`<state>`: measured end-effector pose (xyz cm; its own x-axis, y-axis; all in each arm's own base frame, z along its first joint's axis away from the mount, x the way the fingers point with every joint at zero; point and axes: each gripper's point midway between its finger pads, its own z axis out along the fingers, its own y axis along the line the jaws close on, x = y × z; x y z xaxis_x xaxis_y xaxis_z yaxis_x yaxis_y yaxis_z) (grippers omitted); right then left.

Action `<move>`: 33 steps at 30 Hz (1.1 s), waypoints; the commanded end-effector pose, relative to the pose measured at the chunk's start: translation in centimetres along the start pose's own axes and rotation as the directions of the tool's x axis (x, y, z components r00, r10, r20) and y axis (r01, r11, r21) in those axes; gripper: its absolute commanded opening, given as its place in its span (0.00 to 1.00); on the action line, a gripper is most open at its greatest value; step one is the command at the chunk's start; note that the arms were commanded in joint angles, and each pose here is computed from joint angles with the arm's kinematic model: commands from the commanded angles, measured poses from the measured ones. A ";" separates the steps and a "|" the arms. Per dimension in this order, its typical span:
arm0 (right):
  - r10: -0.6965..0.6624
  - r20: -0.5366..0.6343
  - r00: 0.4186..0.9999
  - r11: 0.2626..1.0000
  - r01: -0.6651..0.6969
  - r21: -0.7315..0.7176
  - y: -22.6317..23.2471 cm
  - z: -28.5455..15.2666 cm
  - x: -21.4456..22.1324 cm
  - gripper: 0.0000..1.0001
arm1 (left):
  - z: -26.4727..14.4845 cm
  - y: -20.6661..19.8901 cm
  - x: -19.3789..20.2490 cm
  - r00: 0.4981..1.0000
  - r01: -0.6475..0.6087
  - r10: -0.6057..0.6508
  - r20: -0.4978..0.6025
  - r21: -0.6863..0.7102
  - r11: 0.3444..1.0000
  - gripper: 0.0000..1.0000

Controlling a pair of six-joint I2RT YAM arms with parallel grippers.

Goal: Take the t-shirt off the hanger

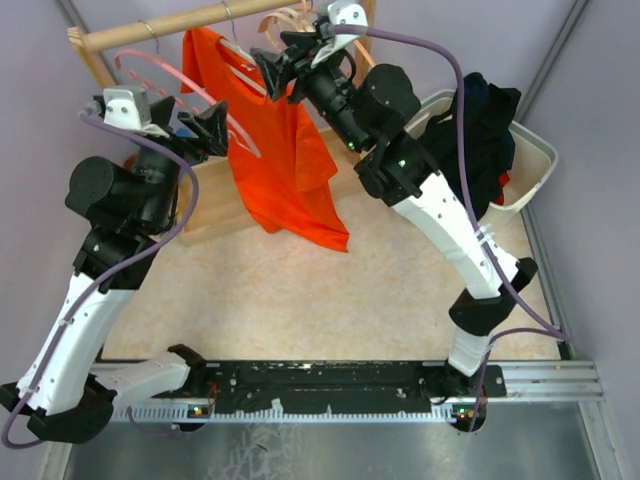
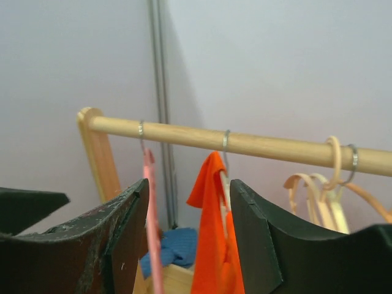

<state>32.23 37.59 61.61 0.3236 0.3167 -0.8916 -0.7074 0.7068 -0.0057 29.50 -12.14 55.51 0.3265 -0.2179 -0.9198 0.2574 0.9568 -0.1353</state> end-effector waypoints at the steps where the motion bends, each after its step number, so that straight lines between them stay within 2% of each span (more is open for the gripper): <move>1: -0.044 -0.108 0.993 0.998 0.047 0.028 -2.6 0.9 3.0 0.55 | 0.2 -1.0 -3.3 0.998 0.000 -0.003 0.057 0.051 0.999 0.99; 9: -0.044 -0.241 0.969 0.996 0.061 0.066 -3.8 -1.7 6.2 0.53 | 1.0 -1.5 -3.7 0.999 -0.001 -0.002 0.038 0.062 0.998 0.99; 20: -0.037 -0.298 0.954 0.987 0.083 0.141 -5.5 -8.3 6.4 0.51 | 1.2 -1.2 -4.9 0.998 0.002 -0.005 0.062 0.044 0.999 0.99; 33: -0.051 -0.331 0.942 0.987 0.099 0.130 -5.4 -8.3 8.3 0.46 | 1.4 -1.1 -5.6 0.997 0.007 -0.009 0.073 0.032 0.999 0.99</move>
<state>33.17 30.66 50.10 0.1106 0.0448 -0.9929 -0.5847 0.8108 -0.0285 29.32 -12.82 59.81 0.3608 -0.2353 -0.9025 0.2974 0.9462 -0.1278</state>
